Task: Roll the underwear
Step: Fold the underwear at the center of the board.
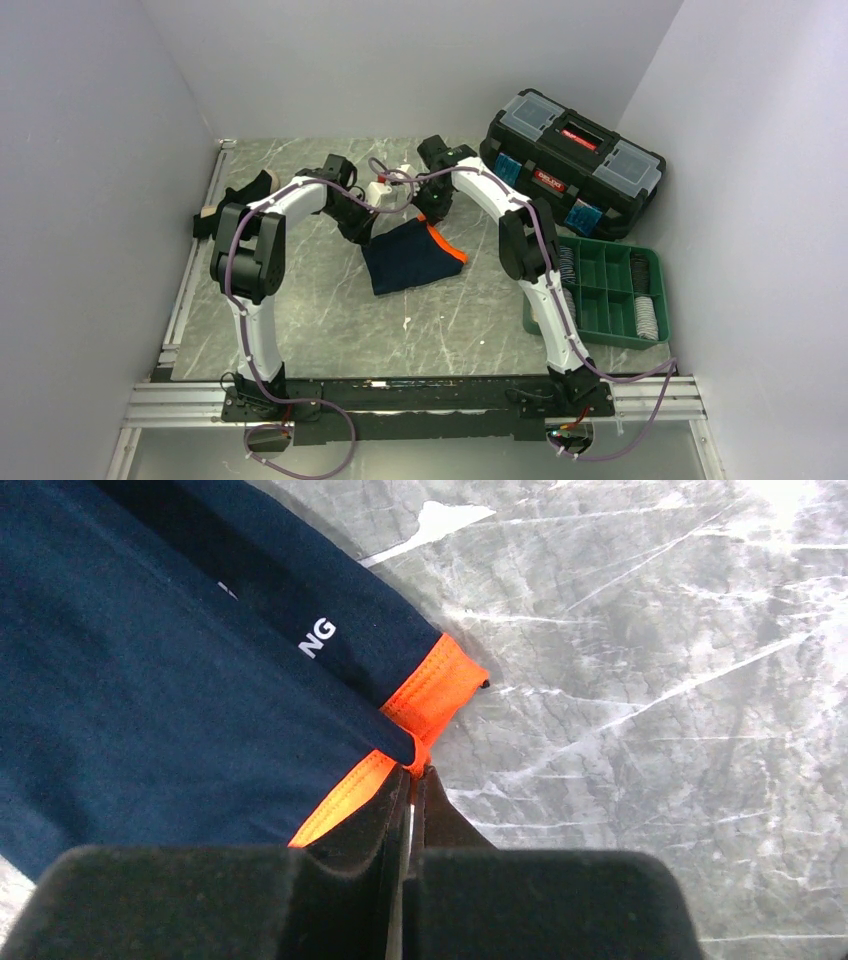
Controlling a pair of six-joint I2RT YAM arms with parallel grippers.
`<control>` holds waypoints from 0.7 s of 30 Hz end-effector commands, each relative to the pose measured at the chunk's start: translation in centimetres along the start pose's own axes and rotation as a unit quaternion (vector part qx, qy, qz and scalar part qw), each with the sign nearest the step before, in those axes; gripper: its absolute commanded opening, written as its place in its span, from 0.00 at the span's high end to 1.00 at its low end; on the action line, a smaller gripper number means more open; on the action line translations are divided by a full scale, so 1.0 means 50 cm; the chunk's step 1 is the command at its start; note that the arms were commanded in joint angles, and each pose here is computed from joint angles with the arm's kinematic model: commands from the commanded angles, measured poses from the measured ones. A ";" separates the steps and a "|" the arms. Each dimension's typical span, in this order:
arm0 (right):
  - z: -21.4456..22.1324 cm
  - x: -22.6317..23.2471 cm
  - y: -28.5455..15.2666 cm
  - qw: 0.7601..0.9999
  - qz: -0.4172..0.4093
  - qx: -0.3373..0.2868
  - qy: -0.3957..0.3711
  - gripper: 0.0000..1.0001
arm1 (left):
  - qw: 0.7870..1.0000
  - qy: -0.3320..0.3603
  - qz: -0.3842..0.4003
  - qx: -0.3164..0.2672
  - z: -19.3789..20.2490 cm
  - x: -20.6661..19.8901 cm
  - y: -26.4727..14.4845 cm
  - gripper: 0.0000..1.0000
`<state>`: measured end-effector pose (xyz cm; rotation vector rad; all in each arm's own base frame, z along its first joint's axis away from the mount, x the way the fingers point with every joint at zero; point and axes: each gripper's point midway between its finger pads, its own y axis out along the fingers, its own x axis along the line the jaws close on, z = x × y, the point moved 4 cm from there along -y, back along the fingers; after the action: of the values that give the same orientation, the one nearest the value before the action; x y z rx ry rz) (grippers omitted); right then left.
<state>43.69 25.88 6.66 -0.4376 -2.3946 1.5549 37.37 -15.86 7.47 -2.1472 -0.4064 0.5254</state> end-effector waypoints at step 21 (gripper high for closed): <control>-0.067 -0.021 -0.055 0.996 0.089 -0.022 -0.023 0.73 | 0.998 -0.017 -0.058 -0.005 -0.012 0.048 -0.019 0.90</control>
<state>45.03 26.92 8.89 -0.5684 -2.4501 1.6029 38.28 -14.74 7.33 -2.1074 -0.4900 0.5212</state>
